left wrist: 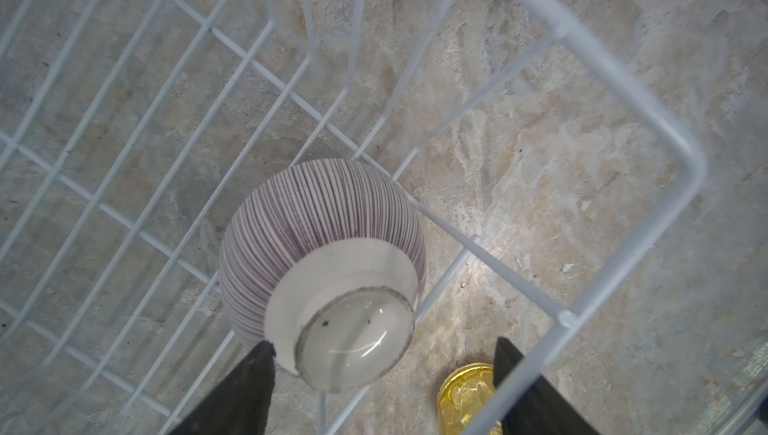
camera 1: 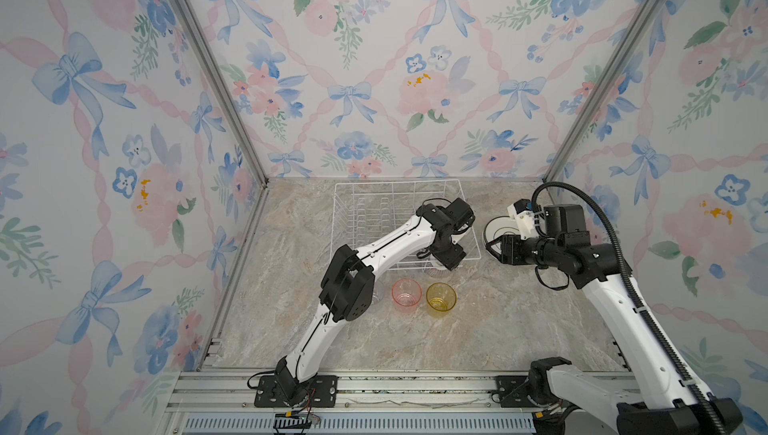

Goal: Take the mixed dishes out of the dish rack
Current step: 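Open and raise the right gripper while the left gripper reaches over the striped bowl, then lower the left gripper onto the purple-striped bowl in the rack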

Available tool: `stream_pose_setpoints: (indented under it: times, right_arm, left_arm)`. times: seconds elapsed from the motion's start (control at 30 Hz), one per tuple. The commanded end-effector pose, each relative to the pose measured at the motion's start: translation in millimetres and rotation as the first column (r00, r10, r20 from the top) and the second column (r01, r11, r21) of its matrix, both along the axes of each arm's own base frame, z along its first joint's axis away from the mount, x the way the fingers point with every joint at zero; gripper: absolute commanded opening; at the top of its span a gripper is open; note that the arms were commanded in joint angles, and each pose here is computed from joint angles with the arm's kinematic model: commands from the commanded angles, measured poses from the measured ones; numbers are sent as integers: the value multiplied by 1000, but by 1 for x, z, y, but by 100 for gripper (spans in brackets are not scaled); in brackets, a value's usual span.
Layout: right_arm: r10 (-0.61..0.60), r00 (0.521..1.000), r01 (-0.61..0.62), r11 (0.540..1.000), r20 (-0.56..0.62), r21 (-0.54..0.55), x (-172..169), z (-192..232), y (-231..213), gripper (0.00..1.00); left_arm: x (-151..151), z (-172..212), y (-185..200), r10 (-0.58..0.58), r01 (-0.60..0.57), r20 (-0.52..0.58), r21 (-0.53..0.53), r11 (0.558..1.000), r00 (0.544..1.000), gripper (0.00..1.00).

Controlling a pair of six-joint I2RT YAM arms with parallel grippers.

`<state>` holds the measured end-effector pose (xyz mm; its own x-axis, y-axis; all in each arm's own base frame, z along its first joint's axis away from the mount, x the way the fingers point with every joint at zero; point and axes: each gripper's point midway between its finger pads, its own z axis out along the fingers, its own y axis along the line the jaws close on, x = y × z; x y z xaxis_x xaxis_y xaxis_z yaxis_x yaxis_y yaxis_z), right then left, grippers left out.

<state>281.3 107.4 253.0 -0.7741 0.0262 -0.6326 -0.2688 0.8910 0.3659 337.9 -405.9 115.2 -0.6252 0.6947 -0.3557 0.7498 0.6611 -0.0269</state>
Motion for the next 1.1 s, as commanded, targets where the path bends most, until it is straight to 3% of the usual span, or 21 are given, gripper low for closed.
stream_pose_setpoints:
  times: [0.0, 0.13, 0.23, 0.37, 0.63, 0.8, 1.07]
  right_arm:
    - [0, 1000, 0, 1000, 5, 13, -3, -1, -1, 54]
    - [1, 1000, -1, 1000, -3, 13, -2, -4, -1, 54]
    - [0, 1000, 0, 1000, -3, 20, 0, -6, -1, 54]
    - [-1, 1000, 1, 1000, 0, 31, 2, -6, 0, 54]
    - [4, 1000, -4, 1000, -8, 6, 1, -12, -3, 55]
    - [-1, 1000, 1, 1000, -9, 4, 0, -15, -6, 55]
    - [-2, 1000, 2, 1000, 0, 23, 3, -17, -6, 56]
  left_arm:
    - [9, 15, -3, 25, -26, -6, -61, 998, 1000, 76]
    - [11, 57, -2, 31, -30, 3, -165, 986, 1000, 76]
    - [22, 74, 10, 68, -59, 45, -174, 983, 997, 77]
    - [36, 56, 25, 119, -113, 47, -122, 986, 992, 77]
    - [43, 32, 8, 138, -136, 10, -121, 983, 990, 75]
    - [39, 29, -5, 126, -126, -6, -137, 983, 992, 74]
    - [23, 9, 1, 137, -137, -16, -63, 988, 990, 74]
